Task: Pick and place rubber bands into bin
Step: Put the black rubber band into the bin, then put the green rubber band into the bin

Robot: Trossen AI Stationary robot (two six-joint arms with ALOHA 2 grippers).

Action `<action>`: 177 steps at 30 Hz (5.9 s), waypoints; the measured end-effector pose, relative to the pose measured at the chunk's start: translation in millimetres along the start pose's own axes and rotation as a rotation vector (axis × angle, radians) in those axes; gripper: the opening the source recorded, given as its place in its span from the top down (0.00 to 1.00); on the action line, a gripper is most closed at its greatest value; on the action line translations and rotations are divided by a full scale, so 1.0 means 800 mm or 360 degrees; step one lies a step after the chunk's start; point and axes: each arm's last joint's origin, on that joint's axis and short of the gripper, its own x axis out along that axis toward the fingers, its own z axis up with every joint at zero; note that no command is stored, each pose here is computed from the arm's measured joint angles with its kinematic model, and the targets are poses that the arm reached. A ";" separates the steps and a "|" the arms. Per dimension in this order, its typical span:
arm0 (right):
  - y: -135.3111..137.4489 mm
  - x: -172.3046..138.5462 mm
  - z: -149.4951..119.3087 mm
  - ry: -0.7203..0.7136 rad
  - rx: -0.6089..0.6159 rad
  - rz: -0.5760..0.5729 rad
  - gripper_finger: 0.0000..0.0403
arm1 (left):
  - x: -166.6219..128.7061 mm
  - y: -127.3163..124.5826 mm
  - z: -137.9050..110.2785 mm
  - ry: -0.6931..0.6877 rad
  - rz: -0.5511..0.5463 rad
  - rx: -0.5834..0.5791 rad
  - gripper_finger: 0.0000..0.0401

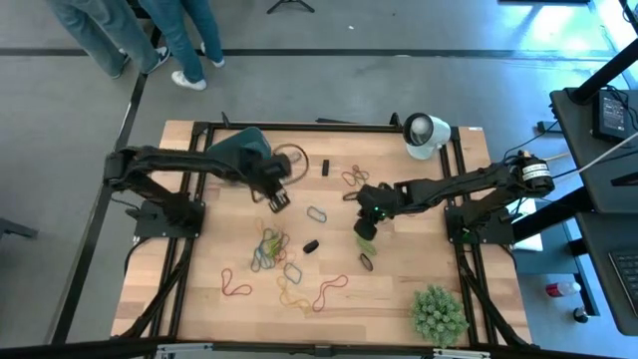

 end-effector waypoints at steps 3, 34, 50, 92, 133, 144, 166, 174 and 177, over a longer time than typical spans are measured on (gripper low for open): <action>0.002 0.000 0.008 -0.0088 0.0136 0.0052 0.89 | -0.025 0.030 0.000 -0.0063 0.0037 -0.0009 0.99; 0.007 -0.001 0.017 -0.0198 0.0159 0.0129 0.89 | 0.010 0.214 -0.049 0.0103 0.0177 -0.0119 0.99; 0.007 -0.001 0.017 -0.0197 0.0161 0.0129 0.89 | 0.049 0.240 -0.051 0.0266 0.0063 -0.0198 0.95; 0.007 -0.001 0.017 -0.0197 0.0161 0.0129 0.89 | -0.083 0.105 -0.062 -0.0572 -0.0067 -0.0506 0.97; -0.033 -0.030 0.030 0.0214 0.0474 -0.0358 0.98 | 0.031 -0.113 -0.169 0.0228 -0.0243 -0.0066 1.00; -0.123 -0.010 0.007 0.0402 0.1034 -0.0665 0.85 | 0.044 -0.095 -0.170 0.0207 -0.0310 0.0125 0.99; -0.111 0.029 -0.017 0.0548 0.0797 -0.0658 0.98 | 0.043 -0.076 -0.121 0.0073 -0.0294 0.0079 0.86; -0.067 -0.050 0.048 0.0084 0.0505 -0.0195 1.00 | 0.007 -0.084 -0.058 -0.0325 -0.0331 0.0084 0.69; -0.050 -0.084 0.071 -0.0127 0.0327 -0.0054 1.00 | -0.010 -0.090 -0.033 -0.0538 -0.0406 0.0045 0.62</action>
